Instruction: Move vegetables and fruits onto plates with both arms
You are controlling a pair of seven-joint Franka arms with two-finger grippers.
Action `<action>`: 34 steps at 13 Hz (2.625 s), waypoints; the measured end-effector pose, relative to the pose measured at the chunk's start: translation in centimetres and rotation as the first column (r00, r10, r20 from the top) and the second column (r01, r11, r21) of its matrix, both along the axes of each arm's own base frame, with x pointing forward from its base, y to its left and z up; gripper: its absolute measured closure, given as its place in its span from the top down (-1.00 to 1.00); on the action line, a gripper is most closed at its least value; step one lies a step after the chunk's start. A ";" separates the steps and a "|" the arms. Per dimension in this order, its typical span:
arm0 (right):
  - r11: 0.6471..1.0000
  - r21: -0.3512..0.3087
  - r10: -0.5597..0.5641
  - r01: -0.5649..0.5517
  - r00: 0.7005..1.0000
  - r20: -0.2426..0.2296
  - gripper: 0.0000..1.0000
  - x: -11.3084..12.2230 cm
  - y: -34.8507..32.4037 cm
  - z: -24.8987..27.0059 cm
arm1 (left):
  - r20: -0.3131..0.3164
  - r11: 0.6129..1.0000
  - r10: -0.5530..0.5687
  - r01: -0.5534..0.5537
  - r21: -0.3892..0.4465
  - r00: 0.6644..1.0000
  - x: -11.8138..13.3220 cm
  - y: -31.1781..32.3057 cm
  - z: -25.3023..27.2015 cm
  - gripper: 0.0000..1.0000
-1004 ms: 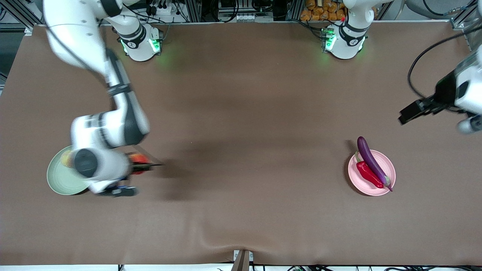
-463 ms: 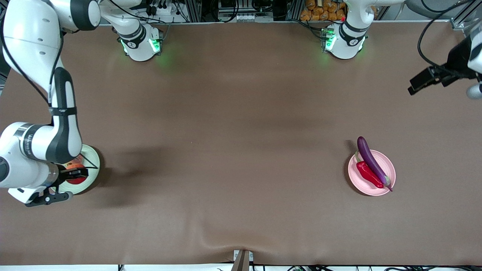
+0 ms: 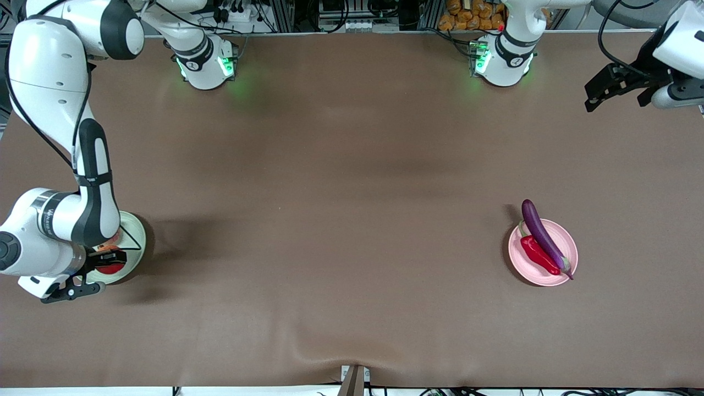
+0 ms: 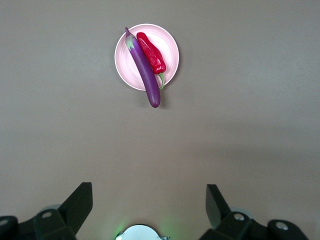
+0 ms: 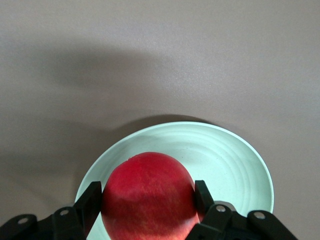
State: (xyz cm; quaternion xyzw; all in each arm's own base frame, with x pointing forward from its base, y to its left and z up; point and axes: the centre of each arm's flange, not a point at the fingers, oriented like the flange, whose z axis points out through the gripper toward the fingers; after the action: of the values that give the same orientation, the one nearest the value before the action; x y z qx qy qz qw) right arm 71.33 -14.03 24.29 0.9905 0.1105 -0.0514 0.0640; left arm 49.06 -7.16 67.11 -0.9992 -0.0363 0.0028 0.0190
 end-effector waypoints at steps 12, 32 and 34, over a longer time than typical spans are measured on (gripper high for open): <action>0.992 0.120 0.037 -0.037 0.999 0.006 1.00 1.4 6.1 5.4 | -0.009 1.000 -0.011 0.011 0.000 1.000 0.2 2.2 -0.4 1.00; 0.930 0.200 -0.328 0.308 0.942 0.075 1.00 -13.1 13.9 42.0 | -0.019 1.000 -0.023 0.023 0.001 1.000 0.0 2.1 -0.5 1.00; 0.936 0.185 -0.316 0.301 0.947 0.060 1.00 -14.8 14.5 41.5 | -0.022 0.999 -0.040 0.040 0.001 0.999 -0.1 2.1 -0.5 1.00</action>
State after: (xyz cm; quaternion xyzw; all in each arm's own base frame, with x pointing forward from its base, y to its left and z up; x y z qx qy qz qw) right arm 56.52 0.43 65.77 0.9986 -0.0454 -0.0069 -0.0263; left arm 49.00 -5.10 66.64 -0.9996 -0.0160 0.0133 0.0200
